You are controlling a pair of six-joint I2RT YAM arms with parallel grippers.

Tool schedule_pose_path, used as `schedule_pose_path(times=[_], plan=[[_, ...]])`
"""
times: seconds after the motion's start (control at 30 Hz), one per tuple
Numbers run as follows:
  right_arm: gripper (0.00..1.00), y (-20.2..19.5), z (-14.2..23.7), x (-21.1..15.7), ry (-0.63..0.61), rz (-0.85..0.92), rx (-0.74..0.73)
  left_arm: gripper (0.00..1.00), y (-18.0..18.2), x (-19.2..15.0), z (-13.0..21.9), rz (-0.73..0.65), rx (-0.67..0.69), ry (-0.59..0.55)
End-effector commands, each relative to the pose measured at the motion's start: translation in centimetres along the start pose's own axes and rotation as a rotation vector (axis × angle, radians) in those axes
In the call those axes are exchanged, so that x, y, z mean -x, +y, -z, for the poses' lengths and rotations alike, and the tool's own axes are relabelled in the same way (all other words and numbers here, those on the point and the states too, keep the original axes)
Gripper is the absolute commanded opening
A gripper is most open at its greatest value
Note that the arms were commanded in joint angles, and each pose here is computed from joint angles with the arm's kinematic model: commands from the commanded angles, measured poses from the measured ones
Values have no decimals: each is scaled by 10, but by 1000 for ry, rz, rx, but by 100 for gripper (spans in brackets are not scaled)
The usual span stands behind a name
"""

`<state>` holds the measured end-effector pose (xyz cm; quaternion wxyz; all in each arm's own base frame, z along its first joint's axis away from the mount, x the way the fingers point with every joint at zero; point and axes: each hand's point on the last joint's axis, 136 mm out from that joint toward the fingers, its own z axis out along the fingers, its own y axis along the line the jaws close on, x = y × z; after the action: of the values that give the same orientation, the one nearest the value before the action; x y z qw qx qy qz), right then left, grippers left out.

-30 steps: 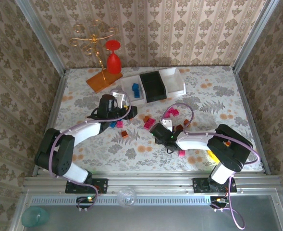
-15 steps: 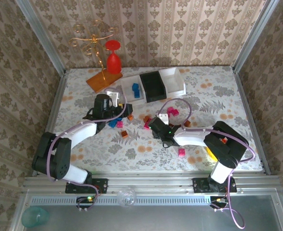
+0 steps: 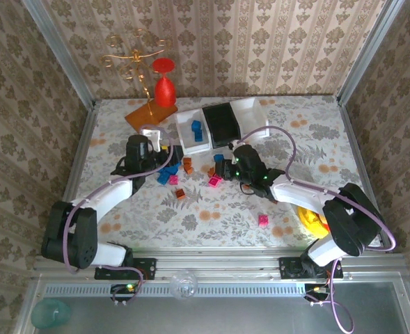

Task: Sort the legos into containers by color
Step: Pick up the lego from the center of the table, then place the lego in the container.

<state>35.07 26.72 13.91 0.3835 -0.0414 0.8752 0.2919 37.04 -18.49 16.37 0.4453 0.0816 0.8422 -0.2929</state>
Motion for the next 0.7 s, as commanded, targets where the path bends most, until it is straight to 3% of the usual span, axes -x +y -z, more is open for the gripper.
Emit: schedule_pose_path(times=[0.0, 0.23, 0.43, 0.67], plan=[[33, 41, 16, 17, -29, 121, 266, 73, 7, -3, 7, 27, 22, -1], [32, 51, 8, 33, -32, 201, 416, 73, 12, -1, 16, 33, 33, -25], [32, 56, -27, 56, -37, 170, 414, 73, 16, 5, 28, 37, 54, -63], [31, 14, -103, 76, -25, 51, 81, 74, 25, 8, 40, 39, 96, -99]])
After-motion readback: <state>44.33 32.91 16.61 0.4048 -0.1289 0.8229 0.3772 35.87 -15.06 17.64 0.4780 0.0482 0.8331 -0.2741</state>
